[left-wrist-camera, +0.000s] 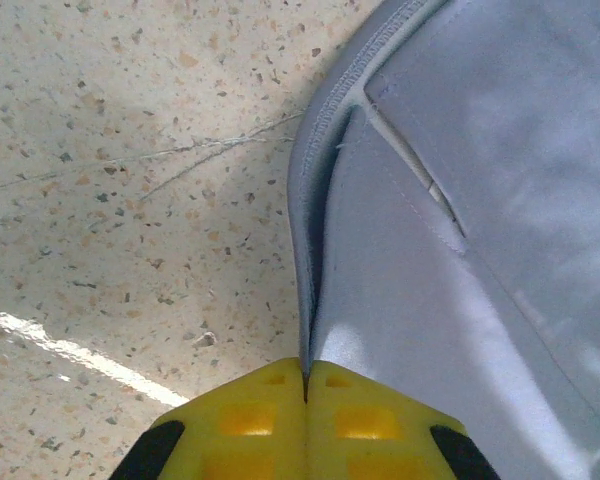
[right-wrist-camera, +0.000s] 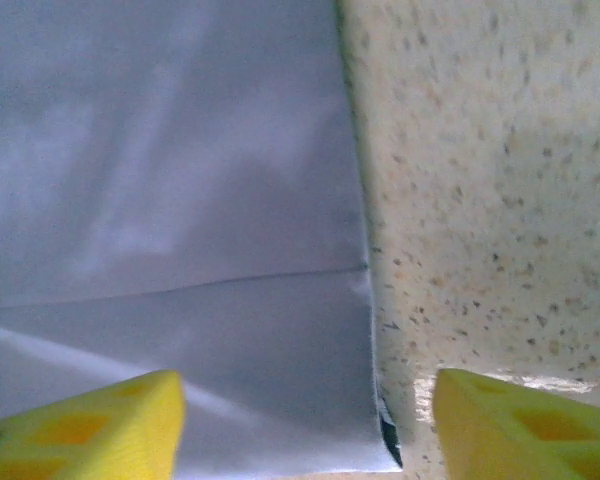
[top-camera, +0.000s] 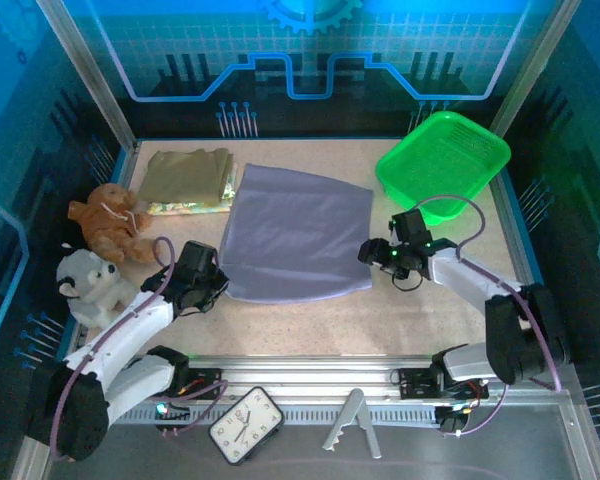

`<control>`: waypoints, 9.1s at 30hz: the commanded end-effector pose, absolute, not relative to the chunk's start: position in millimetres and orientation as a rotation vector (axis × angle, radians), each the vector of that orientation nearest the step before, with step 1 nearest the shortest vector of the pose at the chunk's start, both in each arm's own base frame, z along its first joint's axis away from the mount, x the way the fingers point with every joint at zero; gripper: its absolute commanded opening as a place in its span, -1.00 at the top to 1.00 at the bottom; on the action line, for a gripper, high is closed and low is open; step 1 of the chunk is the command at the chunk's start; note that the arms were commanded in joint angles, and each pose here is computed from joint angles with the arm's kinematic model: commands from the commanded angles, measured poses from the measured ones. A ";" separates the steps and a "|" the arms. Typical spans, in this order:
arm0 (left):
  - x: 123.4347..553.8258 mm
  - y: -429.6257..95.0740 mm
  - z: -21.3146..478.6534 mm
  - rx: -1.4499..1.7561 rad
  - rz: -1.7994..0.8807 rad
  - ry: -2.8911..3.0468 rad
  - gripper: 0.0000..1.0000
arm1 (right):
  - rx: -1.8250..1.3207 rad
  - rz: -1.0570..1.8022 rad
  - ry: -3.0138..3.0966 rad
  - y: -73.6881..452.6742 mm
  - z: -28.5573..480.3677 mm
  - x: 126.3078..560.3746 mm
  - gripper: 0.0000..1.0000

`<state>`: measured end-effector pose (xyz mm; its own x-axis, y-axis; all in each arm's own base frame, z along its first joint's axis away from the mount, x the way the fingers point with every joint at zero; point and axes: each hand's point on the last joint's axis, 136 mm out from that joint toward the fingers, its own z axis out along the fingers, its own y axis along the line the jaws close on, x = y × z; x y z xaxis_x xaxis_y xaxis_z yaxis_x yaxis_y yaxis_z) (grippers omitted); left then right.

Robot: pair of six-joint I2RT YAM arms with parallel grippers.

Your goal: Fold and stack the skirts

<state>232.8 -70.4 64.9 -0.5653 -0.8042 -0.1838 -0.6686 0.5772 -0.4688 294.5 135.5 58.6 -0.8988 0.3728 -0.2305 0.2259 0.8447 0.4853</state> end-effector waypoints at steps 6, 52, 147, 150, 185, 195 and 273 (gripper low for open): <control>229.3 -66.2 61.3 -1.216 -0.464 2.438 1.00 | 0.656 0.653 2.806 137.8 30.7 259.2 -0.14; 205.3 -33.9 147.3 -1.175 -0.353 2.273 1.00 | 0.624 0.627 2.821 138.4 73.5 233.7 1.00; 477.6 -158.6 45.2 -0.765 -0.657 2.678 -0.98 | 0.426 0.962 2.764 235.2 49.5 442.9 -1.00; 456.5 -155.1 16.5 -0.807 -0.644 2.715 -0.98 | 0.415 0.974 2.825 235.1 32.4 428.9 -1.00; 505.5 -150.5 49.6 -0.866 -0.500 2.431 -0.98 | 0.446 0.914 2.674 241.5 50.2 459.4 -1.00; 462.8 -114.1 -16.7 -0.987 -0.237 2.571 -0.98 | 0.474 0.577 2.730 168.8 29.4 446.9 -1.00; 284.1 -142.0 15.3 -1.024 -0.662 2.643 -0.98 | 0.644 0.605 2.953 134.5 44.0 292.6 -1.00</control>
